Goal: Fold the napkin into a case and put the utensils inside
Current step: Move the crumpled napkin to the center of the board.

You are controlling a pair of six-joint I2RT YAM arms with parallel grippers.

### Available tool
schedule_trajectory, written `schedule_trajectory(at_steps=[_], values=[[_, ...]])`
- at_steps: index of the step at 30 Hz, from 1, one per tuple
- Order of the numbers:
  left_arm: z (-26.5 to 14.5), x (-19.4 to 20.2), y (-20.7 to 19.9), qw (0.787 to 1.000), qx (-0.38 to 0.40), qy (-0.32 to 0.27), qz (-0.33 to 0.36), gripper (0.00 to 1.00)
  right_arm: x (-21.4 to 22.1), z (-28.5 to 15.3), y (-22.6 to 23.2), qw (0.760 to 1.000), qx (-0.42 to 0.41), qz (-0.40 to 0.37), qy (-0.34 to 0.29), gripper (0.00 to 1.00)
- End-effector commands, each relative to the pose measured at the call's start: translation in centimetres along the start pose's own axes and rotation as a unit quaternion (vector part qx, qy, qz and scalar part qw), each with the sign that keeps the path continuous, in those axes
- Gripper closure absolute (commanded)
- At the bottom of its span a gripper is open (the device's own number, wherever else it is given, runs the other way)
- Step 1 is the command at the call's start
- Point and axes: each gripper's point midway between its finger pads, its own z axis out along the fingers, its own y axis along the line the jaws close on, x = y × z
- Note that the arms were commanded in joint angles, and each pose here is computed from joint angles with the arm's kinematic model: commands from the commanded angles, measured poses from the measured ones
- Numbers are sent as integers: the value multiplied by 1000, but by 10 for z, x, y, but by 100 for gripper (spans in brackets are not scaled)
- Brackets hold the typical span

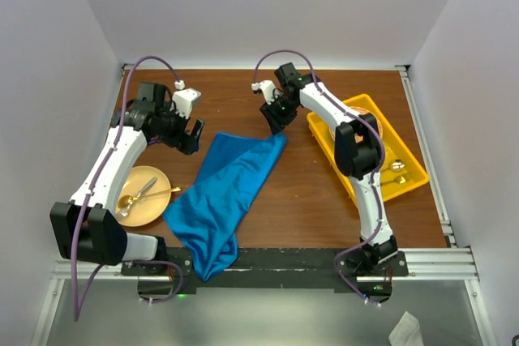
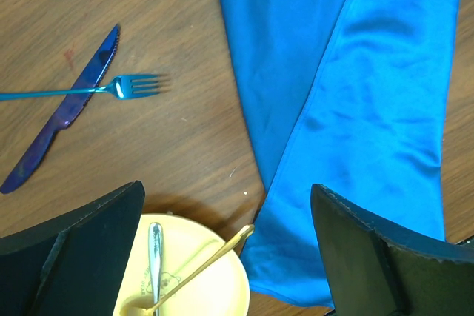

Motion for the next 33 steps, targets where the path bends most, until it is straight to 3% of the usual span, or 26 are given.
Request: schedule_trajectory(at_steps=[1,15,19,21,23,33], values=[[-10,5,2,1000,-14,-2,-8,0,-8,-1,-5,1000,24,-6,-5,54],[-9,6,5,1000,-21,0,-8,0,20,30,-8,999,44,-18,27,55],[-9,6,5,1000,-22,0,-8,0,22,37,-6,998,54,-24,34,71],[-7,9,6,1000,-23,3,-8,0,19,37,-7,998,57,-22,32,92],[-5,10,4,1000,-18,5,-7,0,12,31,-8,998,61,-20,27,100],[11,21,17,998,27,12,-55,0,-44,-55,-53,985,140,20,-100,100]])
